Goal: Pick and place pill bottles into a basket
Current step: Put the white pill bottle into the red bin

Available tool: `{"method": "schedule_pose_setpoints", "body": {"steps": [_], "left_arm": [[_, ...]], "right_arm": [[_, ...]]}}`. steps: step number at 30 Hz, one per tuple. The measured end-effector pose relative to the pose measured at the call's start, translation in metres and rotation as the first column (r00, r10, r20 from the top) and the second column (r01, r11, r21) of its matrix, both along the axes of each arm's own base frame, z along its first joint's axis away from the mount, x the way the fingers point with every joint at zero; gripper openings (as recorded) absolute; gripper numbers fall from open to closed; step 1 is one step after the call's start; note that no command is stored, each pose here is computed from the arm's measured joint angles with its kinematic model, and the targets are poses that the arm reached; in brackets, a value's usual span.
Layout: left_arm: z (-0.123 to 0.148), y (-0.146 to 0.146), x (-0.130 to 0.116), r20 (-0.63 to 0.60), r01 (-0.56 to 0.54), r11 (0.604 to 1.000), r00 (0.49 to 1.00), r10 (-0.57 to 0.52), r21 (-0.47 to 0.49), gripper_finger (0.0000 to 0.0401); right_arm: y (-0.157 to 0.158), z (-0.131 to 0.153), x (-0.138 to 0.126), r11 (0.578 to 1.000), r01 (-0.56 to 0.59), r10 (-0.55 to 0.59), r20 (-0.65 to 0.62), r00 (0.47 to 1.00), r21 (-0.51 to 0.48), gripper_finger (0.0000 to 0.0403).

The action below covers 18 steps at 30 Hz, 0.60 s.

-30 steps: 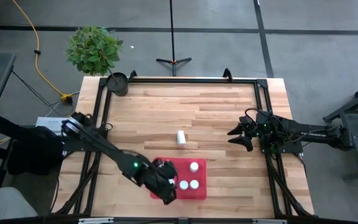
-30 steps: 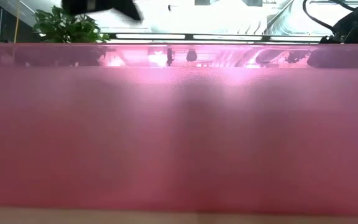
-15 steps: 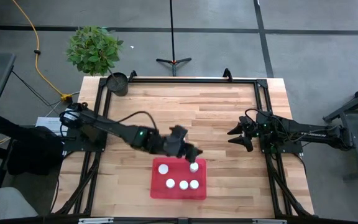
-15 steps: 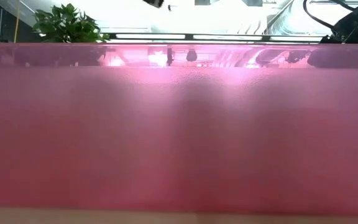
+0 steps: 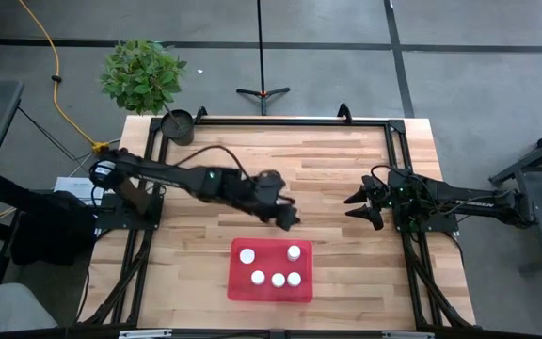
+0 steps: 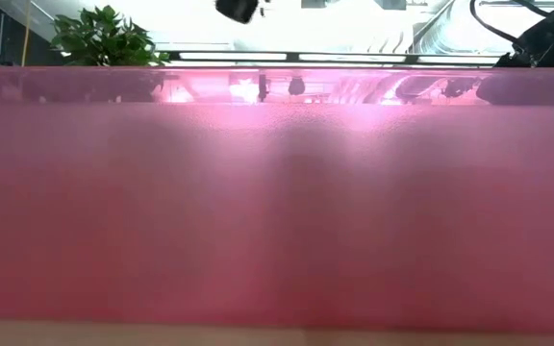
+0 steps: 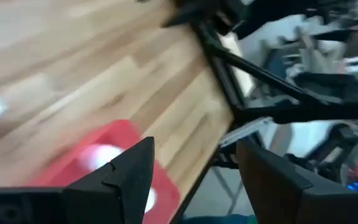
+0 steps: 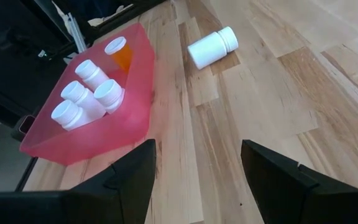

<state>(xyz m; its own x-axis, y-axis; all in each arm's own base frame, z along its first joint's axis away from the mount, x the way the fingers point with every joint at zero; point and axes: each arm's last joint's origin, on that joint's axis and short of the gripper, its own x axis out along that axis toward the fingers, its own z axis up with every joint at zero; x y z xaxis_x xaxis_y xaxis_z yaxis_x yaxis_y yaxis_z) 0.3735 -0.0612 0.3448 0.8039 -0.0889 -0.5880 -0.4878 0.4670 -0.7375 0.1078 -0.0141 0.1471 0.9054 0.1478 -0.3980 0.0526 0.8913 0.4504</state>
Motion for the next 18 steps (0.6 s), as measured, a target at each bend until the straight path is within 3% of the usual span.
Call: {"method": "schedule_pose_setpoints", "body": {"steps": [3,10,15,18], "left_arm": [[0.014,0.014,-0.019,-0.182,-0.047,0.999,0.982,0.051,0.024,0.0265],[0.051,0.032,-0.054,-0.365,-0.211,0.968,0.897,0.248,0.139,0.026],[0.05,0.036,-0.062,-0.44,-0.256,0.959,0.852,0.284,0.124,0.0259],[0.04,0.039,-0.054,-0.49,-0.252,0.964,0.831,0.263,0.089,0.0259]], "right_arm": [[0.0,0.0,0.0,1.0,0.0,0.0,-0.001,1.0,0.0,0.0226],[0.0,-0.001,0.0,1.0,0.0,0.0,-0.007,1.0,0.002,0.0226],[0.0,-0.001,0.001,1.0,0.0,0.0,-0.014,1.0,0.003,0.0226],[0.0,-0.001,0.001,1.0,0.0,0.0,-0.013,1.0,0.003,0.0226]]}}
